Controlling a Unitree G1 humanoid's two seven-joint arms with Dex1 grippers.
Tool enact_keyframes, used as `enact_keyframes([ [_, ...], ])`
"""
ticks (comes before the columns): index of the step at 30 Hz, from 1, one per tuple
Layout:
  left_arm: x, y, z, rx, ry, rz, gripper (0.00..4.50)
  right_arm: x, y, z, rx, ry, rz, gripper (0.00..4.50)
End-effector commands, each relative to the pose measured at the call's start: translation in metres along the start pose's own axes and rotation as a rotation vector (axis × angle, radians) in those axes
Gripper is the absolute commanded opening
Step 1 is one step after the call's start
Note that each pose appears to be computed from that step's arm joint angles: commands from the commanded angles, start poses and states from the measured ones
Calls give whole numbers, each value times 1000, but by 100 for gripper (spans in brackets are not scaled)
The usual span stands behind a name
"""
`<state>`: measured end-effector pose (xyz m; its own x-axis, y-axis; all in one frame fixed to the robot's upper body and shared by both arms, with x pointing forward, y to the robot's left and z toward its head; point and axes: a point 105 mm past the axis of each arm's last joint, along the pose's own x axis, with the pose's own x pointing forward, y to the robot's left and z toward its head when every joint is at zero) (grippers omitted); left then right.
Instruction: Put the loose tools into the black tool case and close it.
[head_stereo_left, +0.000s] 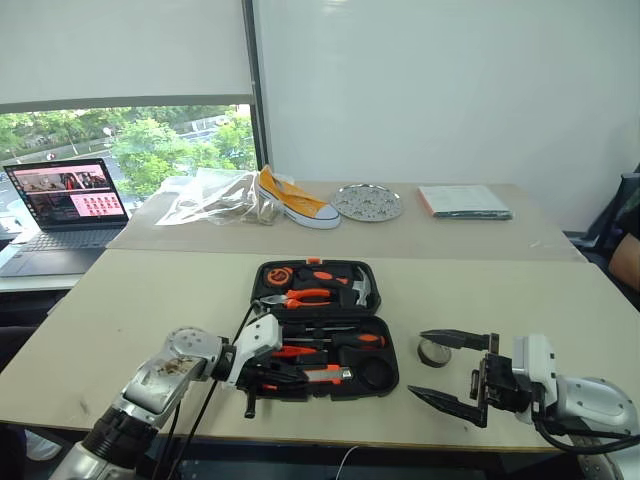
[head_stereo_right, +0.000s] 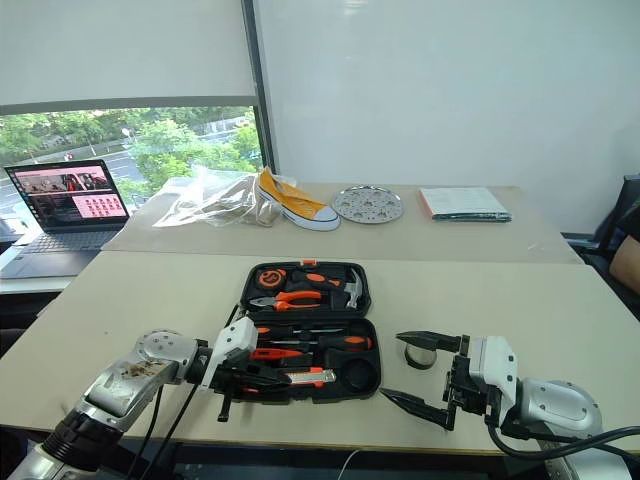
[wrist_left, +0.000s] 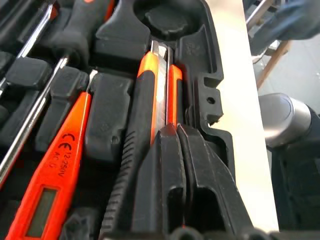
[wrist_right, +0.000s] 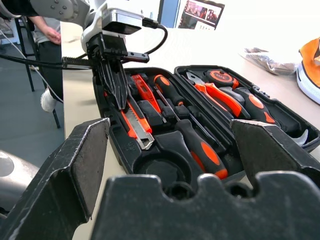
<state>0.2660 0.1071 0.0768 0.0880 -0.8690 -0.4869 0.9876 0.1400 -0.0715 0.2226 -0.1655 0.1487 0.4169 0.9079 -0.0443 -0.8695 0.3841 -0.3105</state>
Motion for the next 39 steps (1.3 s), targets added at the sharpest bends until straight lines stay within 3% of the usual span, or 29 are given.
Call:
enact_keyframes([
  [1,-1,2,-19,-23,1,29,13,0,0,10,-26,-26,-9,450],
  [4,-8,1,8,103,-157,19,13,-1,1,9,-22,-25,-13,450],
  [10,-19,1,27,246,-268,18,13,-2,1,9,-18,-24,-15,450],
  [16,-13,8,21,268,-211,34,13,0,1,8,-17,-27,-14,450],
  [25,-4,1,-10,239,-33,-9,13,1,1,8,-15,-27,-15,450],
  [31,1,10,-36,69,141,72,13,1,0,8,-13,-24,-17,450],
  [35,5,-2,-27,72,90,11,13,0,0,8,-11,-21,-16,450],
  [39,-14,-3,-2,145,-114,39,13,-13,-6,6,-20,4,-84,450],
])
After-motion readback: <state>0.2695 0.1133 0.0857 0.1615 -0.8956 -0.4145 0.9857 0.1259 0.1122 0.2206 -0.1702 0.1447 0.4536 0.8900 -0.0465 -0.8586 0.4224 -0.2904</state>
